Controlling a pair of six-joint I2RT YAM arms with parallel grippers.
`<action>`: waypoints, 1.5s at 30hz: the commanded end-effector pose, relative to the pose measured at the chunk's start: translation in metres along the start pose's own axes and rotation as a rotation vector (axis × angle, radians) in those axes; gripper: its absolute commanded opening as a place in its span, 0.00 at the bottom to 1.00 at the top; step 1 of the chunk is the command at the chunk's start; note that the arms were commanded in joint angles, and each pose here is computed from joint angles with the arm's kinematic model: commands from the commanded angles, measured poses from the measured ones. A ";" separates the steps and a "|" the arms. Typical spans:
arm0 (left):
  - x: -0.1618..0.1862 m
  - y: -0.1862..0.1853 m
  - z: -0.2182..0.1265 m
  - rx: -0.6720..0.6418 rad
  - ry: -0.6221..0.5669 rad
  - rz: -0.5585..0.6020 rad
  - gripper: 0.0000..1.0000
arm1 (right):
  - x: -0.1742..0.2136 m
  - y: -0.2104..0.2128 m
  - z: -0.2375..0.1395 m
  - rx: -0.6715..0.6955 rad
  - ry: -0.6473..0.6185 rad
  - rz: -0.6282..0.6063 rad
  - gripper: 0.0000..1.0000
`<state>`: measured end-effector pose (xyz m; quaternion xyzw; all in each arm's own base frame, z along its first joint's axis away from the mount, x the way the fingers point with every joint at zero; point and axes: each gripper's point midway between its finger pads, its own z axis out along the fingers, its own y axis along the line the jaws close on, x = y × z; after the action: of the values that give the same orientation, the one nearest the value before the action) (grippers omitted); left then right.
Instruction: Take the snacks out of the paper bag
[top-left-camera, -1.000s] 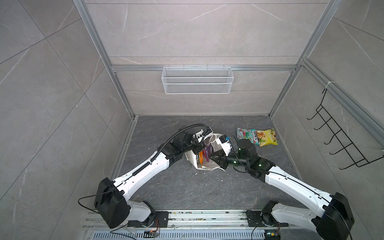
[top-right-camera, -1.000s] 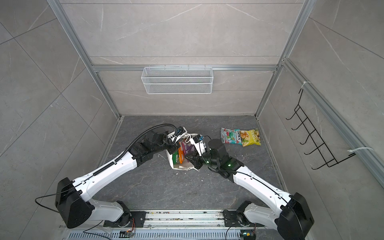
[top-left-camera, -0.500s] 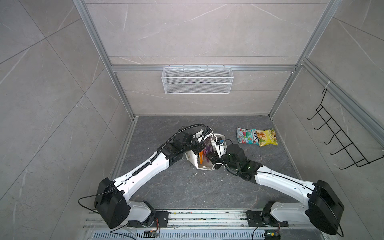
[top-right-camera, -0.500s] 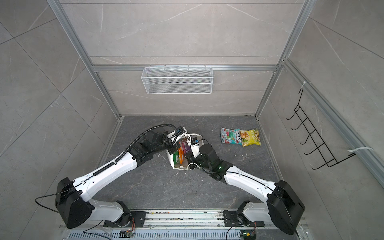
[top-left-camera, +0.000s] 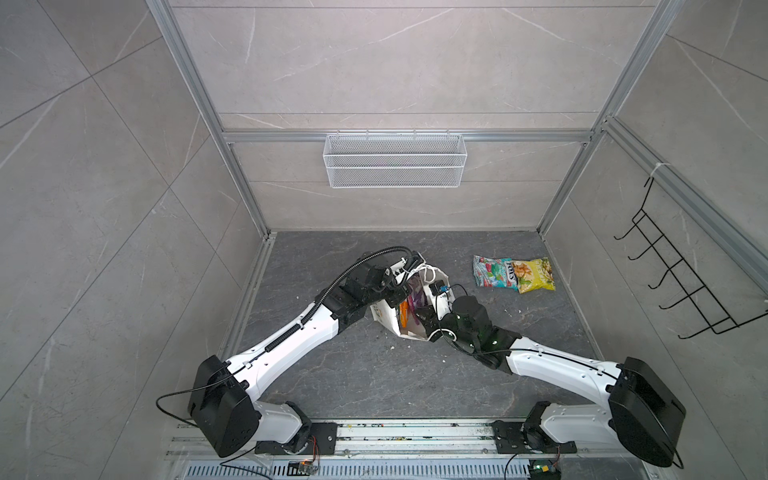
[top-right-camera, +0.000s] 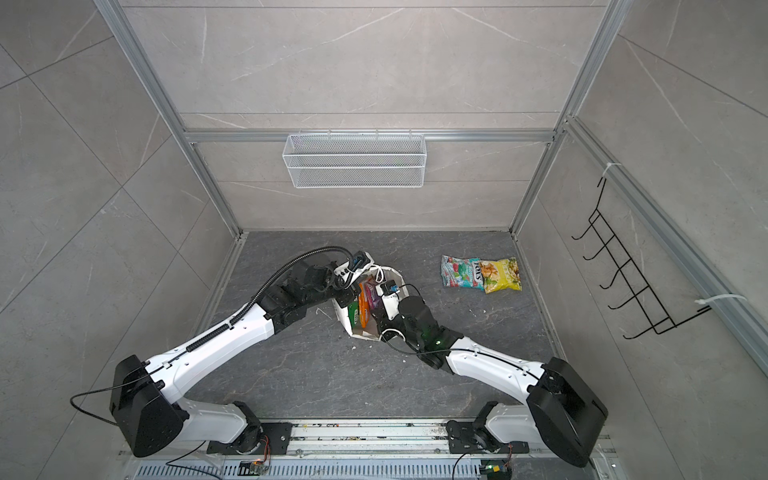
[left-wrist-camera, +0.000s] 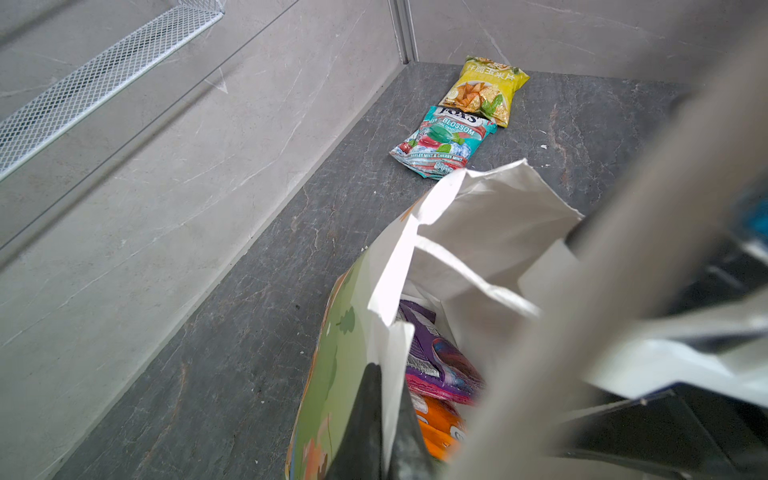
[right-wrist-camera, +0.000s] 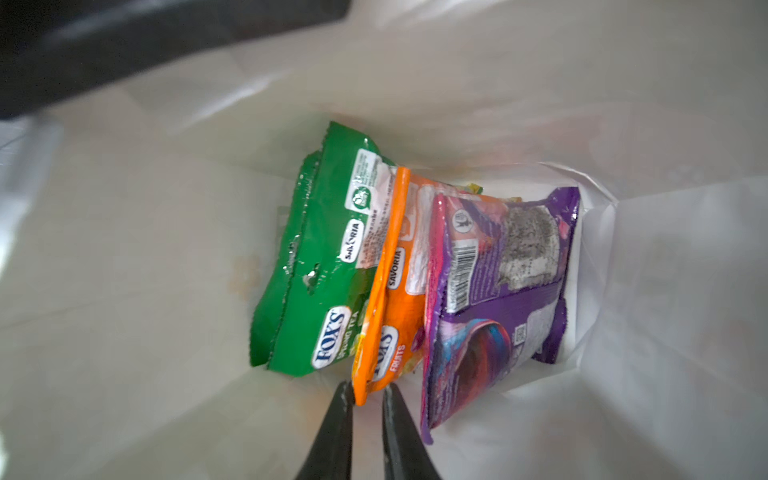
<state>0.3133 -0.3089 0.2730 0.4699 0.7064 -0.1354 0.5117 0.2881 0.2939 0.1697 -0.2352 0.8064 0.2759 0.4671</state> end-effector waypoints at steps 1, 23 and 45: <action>-0.026 0.002 -0.008 -0.003 -0.103 0.008 0.00 | -0.001 -0.012 0.010 0.087 0.031 0.006 0.18; -0.028 -0.002 -0.009 0.016 -0.118 0.013 0.00 | -0.004 -0.043 0.059 0.293 0.088 0.058 0.34; -0.023 -0.002 -0.014 -0.001 -0.127 0.014 0.00 | 0.007 -0.073 0.074 0.488 0.136 0.078 0.00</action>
<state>0.3176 -0.3047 0.2703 0.4601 0.7029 -0.1300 0.5266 0.3735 0.2987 0.1117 -0.1188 0.8857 0.1008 0.4374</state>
